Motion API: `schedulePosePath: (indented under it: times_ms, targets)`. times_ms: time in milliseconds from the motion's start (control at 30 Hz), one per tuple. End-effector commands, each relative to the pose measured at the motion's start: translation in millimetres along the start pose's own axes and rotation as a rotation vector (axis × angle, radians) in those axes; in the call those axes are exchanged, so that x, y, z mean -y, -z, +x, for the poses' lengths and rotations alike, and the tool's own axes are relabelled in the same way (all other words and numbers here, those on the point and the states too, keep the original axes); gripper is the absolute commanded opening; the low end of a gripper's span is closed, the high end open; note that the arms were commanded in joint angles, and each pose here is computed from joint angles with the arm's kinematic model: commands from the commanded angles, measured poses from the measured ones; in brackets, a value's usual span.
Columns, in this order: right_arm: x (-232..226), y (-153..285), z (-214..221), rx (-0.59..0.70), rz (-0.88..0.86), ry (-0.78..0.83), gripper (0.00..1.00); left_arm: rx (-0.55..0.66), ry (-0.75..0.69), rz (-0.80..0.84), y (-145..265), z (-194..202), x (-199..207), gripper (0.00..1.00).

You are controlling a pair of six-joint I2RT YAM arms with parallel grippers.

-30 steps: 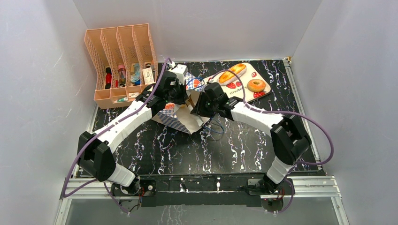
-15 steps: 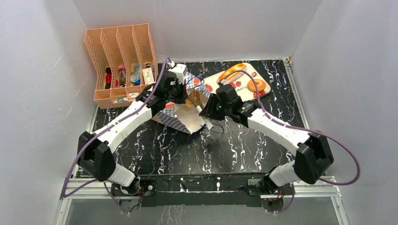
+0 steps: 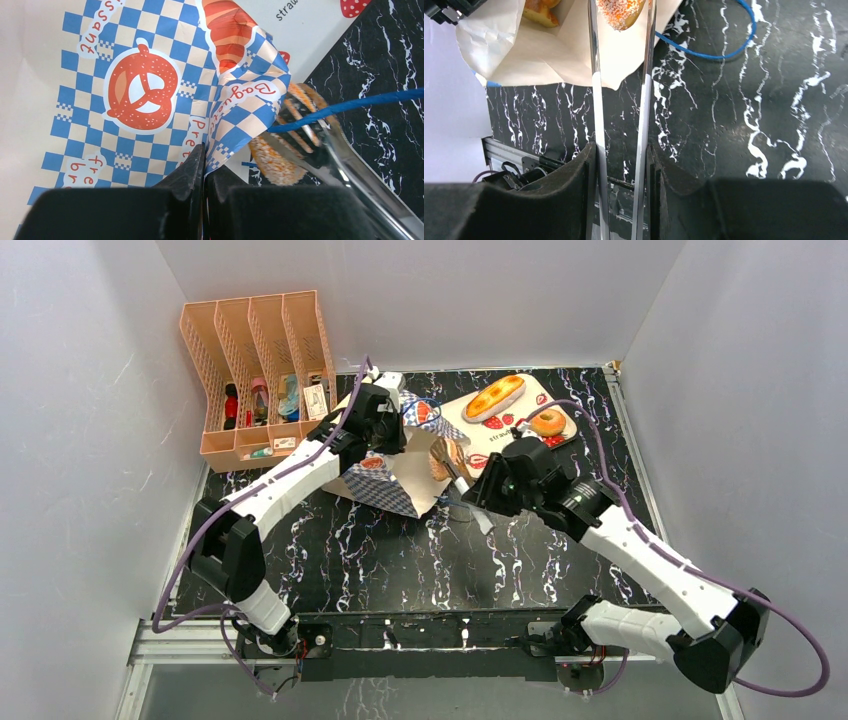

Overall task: Take the fake bread out of the paper bag
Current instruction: Take out the fake bread from the paper bag, then place the fake bread in the container.

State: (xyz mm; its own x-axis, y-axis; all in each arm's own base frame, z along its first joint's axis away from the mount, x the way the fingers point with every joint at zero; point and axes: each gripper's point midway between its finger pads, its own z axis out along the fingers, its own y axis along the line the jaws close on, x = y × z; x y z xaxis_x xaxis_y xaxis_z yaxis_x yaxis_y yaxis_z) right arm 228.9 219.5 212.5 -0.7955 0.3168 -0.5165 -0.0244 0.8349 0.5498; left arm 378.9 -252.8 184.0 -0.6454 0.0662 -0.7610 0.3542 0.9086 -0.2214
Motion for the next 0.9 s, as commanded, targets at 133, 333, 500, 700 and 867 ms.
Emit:
schedulePosePath:
  times_ms: [133, 333, 500, 700, 867]
  targets:
    - [-4, 41, -31, 0.15, 0.008, -0.066, 0.0, -0.034, 0.057, -0.045, 2, 0, -15, 0.0]
    - [-1, 56, -45, 0.219, 0.029, -0.094, 0.0, -0.049, 0.064, -0.052, 1, -2, -23, 0.0]
    - [7, 52, -63, 0.305, 0.097, -0.11, 0.0, -0.045, 0.056, -0.037, 3, -2, -22, 0.0]
    - [12, 28, -95, 0.401, 0.197, -0.102, 0.0, -0.022, 0.05, -0.006, 15, -2, -18, 0.0]
    - [27, -8, -137, 0.431, 0.217, -0.139, 0.0, -0.005, 0.048, 0.006, 29, 0, -16, 0.0]
